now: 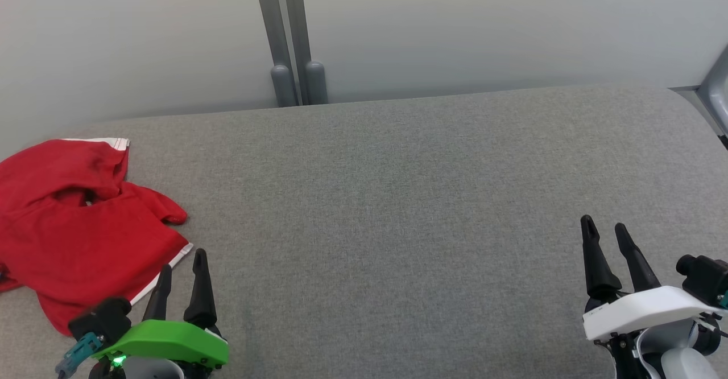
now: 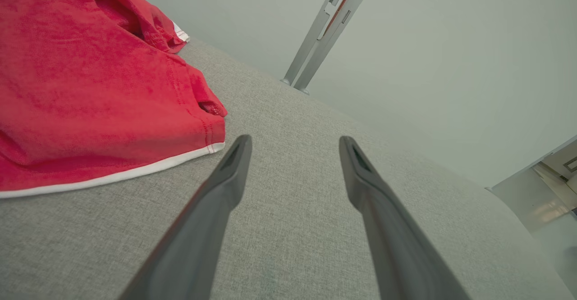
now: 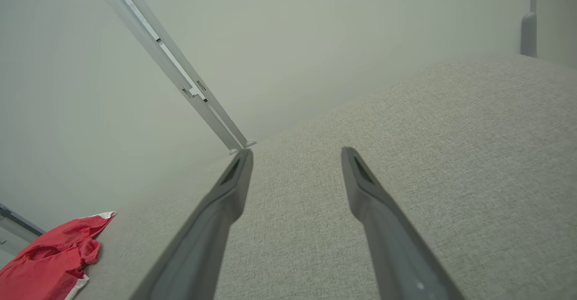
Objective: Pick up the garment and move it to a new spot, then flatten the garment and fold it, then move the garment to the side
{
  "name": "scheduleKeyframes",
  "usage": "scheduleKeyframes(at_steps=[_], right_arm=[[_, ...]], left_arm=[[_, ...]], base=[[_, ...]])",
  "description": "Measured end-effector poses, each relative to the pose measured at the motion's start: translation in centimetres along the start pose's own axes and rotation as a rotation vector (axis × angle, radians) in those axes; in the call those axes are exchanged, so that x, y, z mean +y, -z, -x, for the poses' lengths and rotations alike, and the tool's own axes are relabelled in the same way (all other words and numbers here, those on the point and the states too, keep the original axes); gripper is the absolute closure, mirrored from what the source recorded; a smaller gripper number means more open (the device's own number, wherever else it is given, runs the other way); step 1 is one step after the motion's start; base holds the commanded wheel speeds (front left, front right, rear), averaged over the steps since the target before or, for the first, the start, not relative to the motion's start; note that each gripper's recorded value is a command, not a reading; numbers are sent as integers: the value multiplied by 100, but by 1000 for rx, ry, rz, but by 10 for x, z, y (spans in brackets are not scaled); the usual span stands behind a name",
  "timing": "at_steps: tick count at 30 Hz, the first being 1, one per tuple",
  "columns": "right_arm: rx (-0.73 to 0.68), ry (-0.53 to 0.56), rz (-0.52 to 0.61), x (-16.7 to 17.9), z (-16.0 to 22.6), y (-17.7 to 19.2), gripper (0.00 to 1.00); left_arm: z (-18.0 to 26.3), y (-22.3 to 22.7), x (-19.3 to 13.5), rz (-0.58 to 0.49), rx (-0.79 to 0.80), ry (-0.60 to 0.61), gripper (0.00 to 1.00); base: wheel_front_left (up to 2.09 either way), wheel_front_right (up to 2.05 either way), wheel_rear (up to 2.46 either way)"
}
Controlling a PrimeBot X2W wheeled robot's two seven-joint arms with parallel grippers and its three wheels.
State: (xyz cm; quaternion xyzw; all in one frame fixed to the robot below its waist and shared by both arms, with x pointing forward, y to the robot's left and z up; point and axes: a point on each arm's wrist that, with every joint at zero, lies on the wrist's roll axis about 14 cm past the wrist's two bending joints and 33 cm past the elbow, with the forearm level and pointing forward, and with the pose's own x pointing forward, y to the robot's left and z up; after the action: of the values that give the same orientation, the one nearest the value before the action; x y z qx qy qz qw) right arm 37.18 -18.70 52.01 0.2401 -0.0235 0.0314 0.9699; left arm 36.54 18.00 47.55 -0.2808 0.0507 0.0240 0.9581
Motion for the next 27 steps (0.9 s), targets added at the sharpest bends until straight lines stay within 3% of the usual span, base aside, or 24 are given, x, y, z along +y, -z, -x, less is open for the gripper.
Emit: scheduleKeyframes(at_steps=[27], right_arm=[[-30,-41,303,2,6,-6,0]], left_arm=[[9,-6,-4,-322,-56,43,0]], base=[[0,0,0]])
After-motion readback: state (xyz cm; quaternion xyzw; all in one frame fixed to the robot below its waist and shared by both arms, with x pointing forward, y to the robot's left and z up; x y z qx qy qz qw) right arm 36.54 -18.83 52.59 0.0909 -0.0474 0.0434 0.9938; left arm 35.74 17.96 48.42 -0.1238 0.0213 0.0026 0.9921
